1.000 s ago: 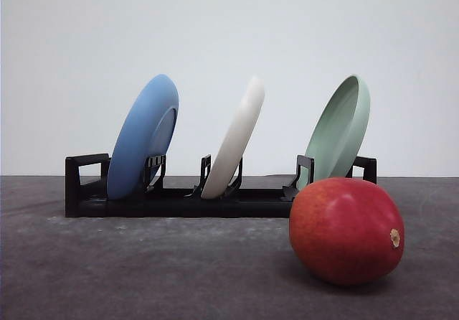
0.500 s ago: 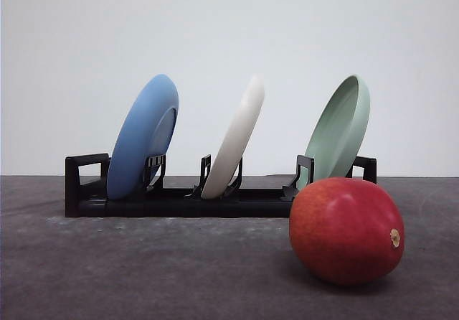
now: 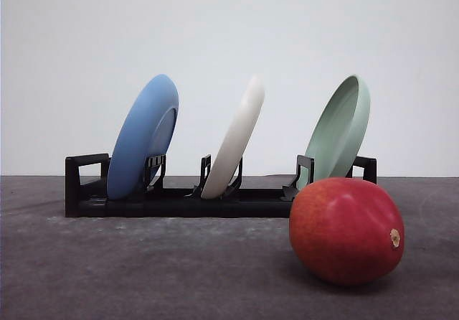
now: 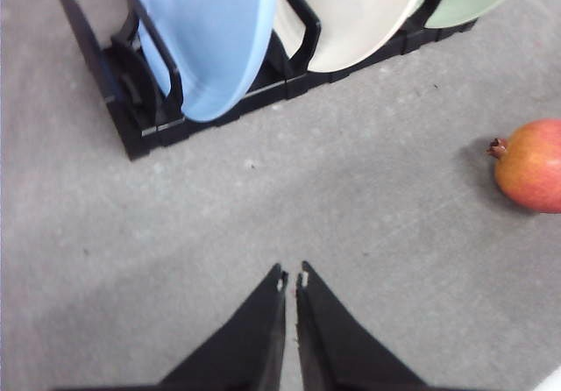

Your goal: Place pomegranate in white plate

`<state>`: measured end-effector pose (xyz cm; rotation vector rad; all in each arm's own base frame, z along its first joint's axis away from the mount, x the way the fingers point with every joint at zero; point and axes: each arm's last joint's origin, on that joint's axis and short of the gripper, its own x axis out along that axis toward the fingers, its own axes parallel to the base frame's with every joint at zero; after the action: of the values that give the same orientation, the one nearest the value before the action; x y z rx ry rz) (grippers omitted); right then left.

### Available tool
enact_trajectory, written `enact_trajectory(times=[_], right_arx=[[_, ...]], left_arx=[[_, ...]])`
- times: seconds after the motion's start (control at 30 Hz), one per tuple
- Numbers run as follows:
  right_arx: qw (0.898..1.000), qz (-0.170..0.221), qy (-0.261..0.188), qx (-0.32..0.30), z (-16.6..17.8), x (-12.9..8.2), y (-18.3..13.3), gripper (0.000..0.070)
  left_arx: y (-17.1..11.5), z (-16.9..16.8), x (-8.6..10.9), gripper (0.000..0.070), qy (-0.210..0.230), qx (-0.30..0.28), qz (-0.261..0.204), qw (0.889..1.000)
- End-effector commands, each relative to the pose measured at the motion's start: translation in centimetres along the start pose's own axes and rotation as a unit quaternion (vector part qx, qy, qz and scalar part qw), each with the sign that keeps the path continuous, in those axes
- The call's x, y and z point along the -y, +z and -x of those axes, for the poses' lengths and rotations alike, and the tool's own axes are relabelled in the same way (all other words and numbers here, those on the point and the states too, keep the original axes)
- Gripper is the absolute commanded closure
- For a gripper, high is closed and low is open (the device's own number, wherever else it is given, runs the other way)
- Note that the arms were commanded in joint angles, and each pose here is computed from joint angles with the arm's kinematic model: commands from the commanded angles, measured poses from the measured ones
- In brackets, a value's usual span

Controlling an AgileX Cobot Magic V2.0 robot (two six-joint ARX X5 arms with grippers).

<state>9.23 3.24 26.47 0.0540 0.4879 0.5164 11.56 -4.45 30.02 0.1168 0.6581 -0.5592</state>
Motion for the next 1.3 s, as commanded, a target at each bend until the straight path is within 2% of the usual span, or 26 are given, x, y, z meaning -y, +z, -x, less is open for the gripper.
enact_trajectory(times=[0.0,0.07,0.13,0.23,0.37,0.57,0.7,1.07,1.17,1.27], right_arx=[[1.0,0.012,0.001,0.016,0.3,-0.2,0.6,0.0562],[1.0,0.013,0.001,0.019,0.3,-0.2,0.7,0.0421],[1.0,0.013,0.001,0.02,0.4,-0.2,0.7,0.0344],[1.0,0.013,0.001,0.02,0.4,-0.2,0.7,0.0341],[1.0,0.013,0.002,0.021,0.4,-0.2,0.7,0.0341],[0.999,0.015,0.006,0.031,0.4,-0.2,0.9,0.0341],[0.999,0.016,0.006,0.037,0.4,-0.2,1.1,0.0341],[0.999,0.016,0.006,0.039,0.5,-0.2,1.2,0.0341],[0.999,0.016,0.006,0.039,0.4,-0.2,1.2,0.0341],[0.999,0.016,0.006,0.039,0.5,-0.2,1.2,0.0341]], left_arx=[[0.8,0.4,0.1,0.0438,-0.001,0.02,-0.02,1.0],[0.9,0.5,0.2,0.0229,-0.003,0.024,-0.022,0.999],[1.1,0.6,0.3,0.023,-0.005,0.027,-0.025,0.999],[1.3,0.6,0.5,0.0231,-0.013,0.036,-0.039,0.999],[1.7,0.3,1.2,0.0231,-0.034,0.048,-0.086,0.995],[3.1,-1.8,2.8,0.0233,-0.079,0.061,-0.129,0.987],[4.3,-4.2,4.0,0.0237,-0.091,0.075,-0.15,0.982],[7.3,-11.9,7.4,0.0237,-0.077,0.166,-0.174,0.968],[7.6,-14.1,8.3,0.0237,-0.079,0.17,-0.166,0.968],[8.0,-16.4,8.9,0.0237,-0.065,0.161,-0.15,0.973]])
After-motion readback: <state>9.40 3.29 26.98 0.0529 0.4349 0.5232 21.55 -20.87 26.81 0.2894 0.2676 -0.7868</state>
